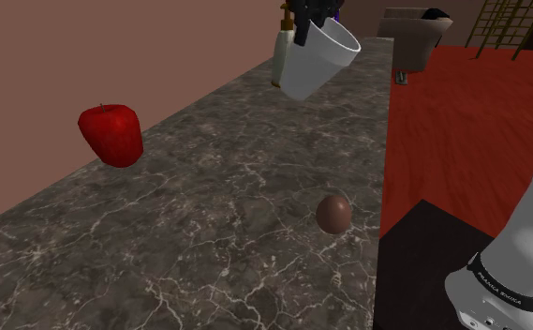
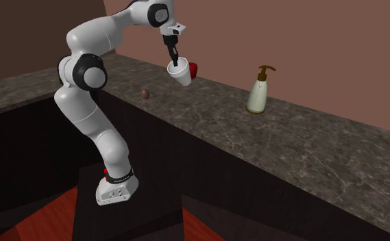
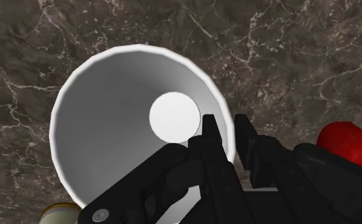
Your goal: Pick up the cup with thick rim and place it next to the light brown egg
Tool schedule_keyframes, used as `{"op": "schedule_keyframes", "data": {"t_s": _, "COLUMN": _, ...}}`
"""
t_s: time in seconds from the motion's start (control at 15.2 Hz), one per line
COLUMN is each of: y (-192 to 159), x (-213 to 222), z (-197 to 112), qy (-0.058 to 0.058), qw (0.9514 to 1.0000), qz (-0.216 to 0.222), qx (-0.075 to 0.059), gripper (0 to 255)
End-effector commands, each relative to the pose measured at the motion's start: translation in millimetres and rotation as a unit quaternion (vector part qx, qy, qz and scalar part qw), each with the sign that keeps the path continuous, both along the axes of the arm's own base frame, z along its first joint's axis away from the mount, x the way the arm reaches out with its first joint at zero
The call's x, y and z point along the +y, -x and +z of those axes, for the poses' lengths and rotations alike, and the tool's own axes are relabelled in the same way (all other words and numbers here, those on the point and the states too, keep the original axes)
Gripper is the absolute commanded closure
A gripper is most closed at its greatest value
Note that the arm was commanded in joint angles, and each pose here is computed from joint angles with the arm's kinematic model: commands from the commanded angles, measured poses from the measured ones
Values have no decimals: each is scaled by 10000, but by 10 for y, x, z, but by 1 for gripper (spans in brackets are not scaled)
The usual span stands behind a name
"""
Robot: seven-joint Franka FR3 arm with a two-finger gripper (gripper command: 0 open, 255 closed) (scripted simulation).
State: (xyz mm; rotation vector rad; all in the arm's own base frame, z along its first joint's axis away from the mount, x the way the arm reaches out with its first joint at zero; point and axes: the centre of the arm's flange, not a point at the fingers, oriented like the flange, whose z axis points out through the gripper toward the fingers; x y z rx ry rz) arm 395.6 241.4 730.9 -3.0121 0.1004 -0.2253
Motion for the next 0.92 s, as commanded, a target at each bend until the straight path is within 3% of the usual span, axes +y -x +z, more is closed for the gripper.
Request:
{"op": "schedule_keyframes", "data": {"t_s": 0.0, "y": 48, "x": 282, "z": 13, "qy": -4, "qw": 10000, "qz": -8, "qx": -2, "gripper": 255}}
{"op": "schedule_keyframes", "data": {"t_s": 0.86, "y": 422, "x": 1957, "z": 15, "qy": -4, "qw": 10000, "qz": -8, "qx": -2, "gripper": 255}}
